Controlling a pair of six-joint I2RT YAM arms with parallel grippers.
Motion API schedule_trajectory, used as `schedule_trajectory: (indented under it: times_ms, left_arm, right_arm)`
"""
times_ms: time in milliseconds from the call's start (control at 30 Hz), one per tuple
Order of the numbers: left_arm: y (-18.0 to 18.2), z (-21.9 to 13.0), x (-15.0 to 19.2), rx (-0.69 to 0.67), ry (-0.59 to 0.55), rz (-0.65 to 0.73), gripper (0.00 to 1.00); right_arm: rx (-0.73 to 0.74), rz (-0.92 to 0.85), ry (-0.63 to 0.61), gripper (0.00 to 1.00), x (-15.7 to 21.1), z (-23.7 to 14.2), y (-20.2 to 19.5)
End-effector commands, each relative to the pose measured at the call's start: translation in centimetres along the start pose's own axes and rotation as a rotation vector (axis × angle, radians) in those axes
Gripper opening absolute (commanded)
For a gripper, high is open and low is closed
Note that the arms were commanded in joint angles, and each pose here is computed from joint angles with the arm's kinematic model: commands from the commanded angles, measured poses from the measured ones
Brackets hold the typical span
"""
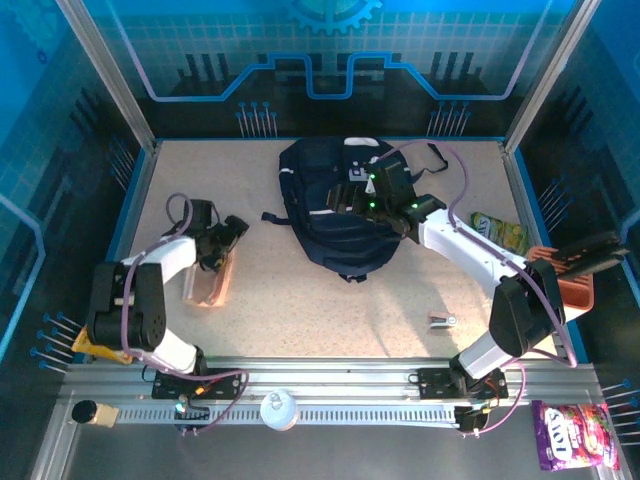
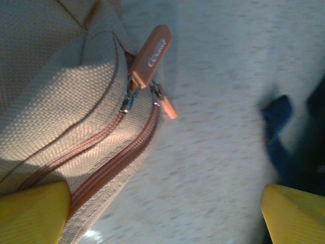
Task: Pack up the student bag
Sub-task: Move the pencil pouch to the bottom-left of the table, then move the pencil pouch to the middle-left of the table.
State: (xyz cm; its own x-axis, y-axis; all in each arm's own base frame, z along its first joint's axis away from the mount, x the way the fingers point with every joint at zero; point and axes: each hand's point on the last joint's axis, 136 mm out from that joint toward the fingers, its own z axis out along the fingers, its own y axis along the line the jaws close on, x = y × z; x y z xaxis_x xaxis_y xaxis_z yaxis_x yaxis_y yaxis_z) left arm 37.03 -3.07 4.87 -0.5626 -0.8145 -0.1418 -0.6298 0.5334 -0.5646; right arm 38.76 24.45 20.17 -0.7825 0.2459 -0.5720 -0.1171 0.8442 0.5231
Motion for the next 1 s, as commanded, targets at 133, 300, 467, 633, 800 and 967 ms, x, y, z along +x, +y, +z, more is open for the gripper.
schedule_trajectory:
  times_ms: [133, 300, 467, 633, 800, 967]
  left_arm:
    - [-6.0, -3.7, -1.4, 0.098, -0.009, 0.108, 0.98]
    - [-2.3, -7.1, -2.9, -0.057, -0.080, 0.190, 0.99]
    - [2.6, -7.6, -3.3, -0.148, -0.073, 0.157, 0.99]
    - [5.3, -5.7, -0.8, -0.176, 0.021, 0.115, 0.95]
    - [7.3, -4.5, 2.5, -0.197, 0.071, 0.081, 0.91]
    - [5.8, -3.9, 5.5, -0.119, 0.131, 0.009, 0.90]
  right_arm:
    - [-0.016, -0.007, 0.011, 0.93, 0.2, 0.9, -0.2]
    - [-0.034, -0.009, 0.036, 0.93, 0.7, 1.6, 0.1]
    - [-0.057, -0.012, 0.053, 0.92, 1.0, 2.1, 0.7]
    - [-0.074, -0.023, 0.055, 0.92, 1.1, 2.2, 1.6]
    - [-0.089, -0.040, 0.065, 0.92, 1.4, 2.5, 2.5]
    - [-0.126, -0.050, 0.110, 0.90, 2.5, 3.4, 3.9]
